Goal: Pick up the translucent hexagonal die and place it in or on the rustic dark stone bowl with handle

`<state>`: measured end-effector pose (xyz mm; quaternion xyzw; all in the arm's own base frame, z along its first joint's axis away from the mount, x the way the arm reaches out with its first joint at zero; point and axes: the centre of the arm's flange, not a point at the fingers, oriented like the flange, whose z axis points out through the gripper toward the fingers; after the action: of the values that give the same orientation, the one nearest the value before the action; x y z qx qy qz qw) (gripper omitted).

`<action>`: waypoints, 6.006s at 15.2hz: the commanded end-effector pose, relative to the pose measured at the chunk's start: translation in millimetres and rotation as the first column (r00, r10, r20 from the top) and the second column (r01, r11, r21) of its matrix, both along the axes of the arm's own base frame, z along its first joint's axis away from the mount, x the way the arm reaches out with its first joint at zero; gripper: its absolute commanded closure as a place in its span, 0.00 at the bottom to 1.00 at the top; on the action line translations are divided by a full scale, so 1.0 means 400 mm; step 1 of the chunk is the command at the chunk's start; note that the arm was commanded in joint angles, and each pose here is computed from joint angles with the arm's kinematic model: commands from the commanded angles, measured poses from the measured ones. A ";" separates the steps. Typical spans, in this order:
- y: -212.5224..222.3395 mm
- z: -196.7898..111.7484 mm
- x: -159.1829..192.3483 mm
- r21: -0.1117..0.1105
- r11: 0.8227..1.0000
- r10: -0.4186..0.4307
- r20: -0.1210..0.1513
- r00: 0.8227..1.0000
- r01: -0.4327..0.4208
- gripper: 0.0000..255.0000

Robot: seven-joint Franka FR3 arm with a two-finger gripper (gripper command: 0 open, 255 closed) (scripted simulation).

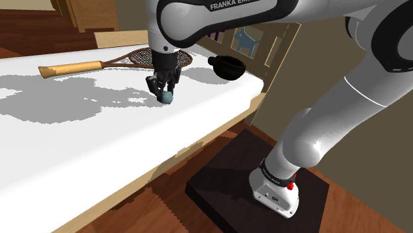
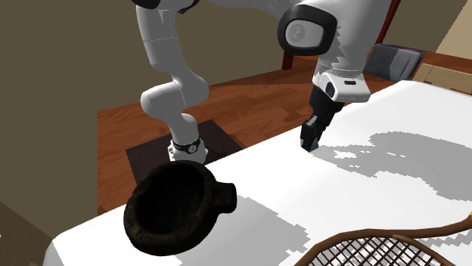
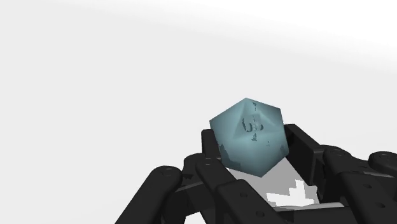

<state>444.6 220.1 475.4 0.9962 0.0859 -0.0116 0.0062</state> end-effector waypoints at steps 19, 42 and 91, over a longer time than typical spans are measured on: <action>0.000 0.145 0.000 0.000 1.000 0.000 0.000 1.000 0.000 1.00; -0.033 0.425 0.001 0.000 1.000 0.000 0.000 1.000 0.000 1.00; -0.925 0.250 0.025 0.000 1.000 0.000 0.000 1.000 0.000 1.00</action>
<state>454.7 -149.9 575.2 0.9962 0.0859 -0.0116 0.0061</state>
